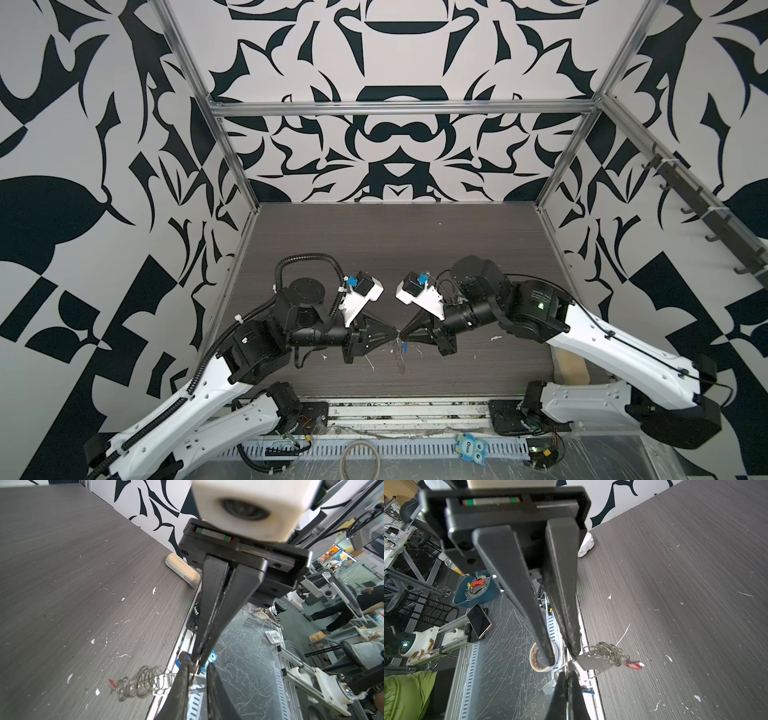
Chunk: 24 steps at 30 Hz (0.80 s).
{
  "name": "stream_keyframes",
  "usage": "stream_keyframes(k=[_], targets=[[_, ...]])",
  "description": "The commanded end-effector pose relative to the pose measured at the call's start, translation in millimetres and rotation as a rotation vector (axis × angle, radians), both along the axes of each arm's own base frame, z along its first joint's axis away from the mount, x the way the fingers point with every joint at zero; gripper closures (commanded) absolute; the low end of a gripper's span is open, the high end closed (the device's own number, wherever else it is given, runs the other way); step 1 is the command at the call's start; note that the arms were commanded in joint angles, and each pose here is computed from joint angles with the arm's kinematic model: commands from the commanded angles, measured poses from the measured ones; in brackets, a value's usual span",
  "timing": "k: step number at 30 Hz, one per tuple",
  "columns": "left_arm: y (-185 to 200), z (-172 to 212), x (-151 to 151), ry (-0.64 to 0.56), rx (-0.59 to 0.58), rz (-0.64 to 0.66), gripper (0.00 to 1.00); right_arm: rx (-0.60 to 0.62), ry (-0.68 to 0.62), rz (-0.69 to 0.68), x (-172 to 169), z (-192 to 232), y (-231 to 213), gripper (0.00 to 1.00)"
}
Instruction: Remove the keys from the keyring
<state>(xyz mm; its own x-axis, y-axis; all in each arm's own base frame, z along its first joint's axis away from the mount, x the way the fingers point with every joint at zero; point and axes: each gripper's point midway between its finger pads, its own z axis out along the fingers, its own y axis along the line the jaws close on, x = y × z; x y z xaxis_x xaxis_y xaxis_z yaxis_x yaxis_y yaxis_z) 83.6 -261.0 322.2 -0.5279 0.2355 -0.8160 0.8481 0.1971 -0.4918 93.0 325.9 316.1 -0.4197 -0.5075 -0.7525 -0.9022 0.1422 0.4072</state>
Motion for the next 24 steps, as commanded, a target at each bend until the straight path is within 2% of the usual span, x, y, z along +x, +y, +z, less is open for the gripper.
stream_keyframes(k=[1, 5, 9, 13, 14, 17, 19, 24], targets=[[-2.0, 5.9, -3.0, -0.02, -0.027, -0.022, 0.82, 0.113, -0.046, -0.003, 3.4, 35.7, 6.7, 1.0], [-2.6, 4.3, -1.9, -0.021, -0.026, -0.019, 0.82, 0.134, -0.047, -0.012, 4.2, 38.9, 7.6, 1.0], [-1.7, 7.7, -0.3, -0.039, -0.041, -0.007, 1.0, 0.149, -0.042, -0.015, 3.8, 40.2, 7.7, 1.0], [0.9, 14.5, 1.6, -0.072, -0.077, 0.014, 1.0, 0.171, -0.047, -0.02, 3.3, 41.1, 6.7, 1.0], [2.6, 17.4, 2.7, -0.086, -0.093, 0.028, 1.0, 0.184, -0.055, -0.029, 4.1, 42.6, 5.6, 0.98], [8.3, 27.2, 1.5, -0.124, -0.153, 0.048, 1.0, 0.244, -0.094, -0.056, 4.7, 51.0, -0.8, 0.75], [11.4, 33.2, 0.2, -0.145, -0.191, 0.055, 1.0, 0.296, -0.113, -0.077, 5.0, 55.6, -4.3, 0.64], [17.1, 46.5, 0.5, -0.183, -0.279, 0.084, 1.0, 0.436, -0.148, -0.121, 7.3, 60.2, -9.8, 0.53]])
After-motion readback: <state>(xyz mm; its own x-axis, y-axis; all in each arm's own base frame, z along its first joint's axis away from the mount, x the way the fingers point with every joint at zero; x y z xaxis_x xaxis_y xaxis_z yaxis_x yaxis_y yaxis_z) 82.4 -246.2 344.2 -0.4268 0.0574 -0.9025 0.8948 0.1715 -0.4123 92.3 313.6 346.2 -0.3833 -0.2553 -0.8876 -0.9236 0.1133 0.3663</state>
